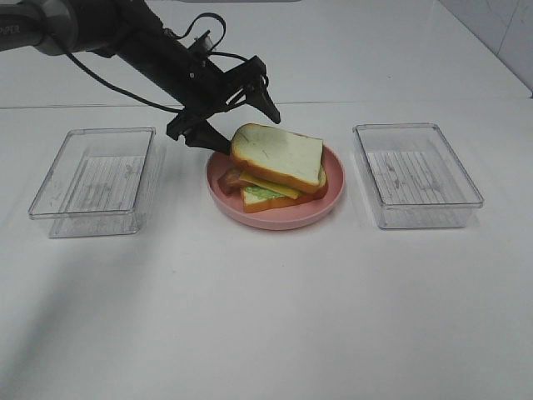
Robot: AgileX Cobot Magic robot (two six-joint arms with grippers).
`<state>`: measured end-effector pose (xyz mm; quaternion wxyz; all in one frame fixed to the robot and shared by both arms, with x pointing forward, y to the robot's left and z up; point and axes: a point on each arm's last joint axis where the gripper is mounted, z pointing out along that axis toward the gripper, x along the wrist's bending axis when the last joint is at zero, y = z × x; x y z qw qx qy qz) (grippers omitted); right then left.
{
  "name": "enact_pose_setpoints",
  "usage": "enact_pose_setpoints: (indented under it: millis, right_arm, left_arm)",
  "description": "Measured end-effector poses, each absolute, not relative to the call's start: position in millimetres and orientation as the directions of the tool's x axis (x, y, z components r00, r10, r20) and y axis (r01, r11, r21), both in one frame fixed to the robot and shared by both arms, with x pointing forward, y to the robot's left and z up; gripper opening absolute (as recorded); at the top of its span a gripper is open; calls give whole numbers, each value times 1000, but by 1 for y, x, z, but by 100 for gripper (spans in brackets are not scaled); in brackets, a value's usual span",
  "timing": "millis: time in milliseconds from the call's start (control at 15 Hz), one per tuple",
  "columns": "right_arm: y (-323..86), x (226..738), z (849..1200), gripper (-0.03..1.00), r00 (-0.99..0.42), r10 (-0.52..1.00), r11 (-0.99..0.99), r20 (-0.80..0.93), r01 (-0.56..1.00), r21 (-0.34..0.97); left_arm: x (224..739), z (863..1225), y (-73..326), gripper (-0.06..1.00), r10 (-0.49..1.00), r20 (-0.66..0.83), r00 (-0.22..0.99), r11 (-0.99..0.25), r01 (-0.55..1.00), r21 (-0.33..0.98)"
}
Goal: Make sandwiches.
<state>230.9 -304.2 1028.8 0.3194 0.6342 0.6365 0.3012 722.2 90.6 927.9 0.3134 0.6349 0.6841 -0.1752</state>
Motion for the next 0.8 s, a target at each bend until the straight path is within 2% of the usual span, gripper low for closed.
enact_pose_setpoints:
  millis: [267,400,800]
  right_arm:
    - [-304,231,1029,84,8,1000,14,-25,615,789]
    - [-304,231,1029,84,8,1000,14,-25,615,789]
    - [-304,231,1029,84,8,1000,14,-25,615,789]
  left_arm:
    - [722,960,87,82,851,-522,64,48,979,198]
    - [716,980,81,82,902,-407,142,-49,972,232]
    - [708,1048,91,83,943,-229,243,-123,891,437]
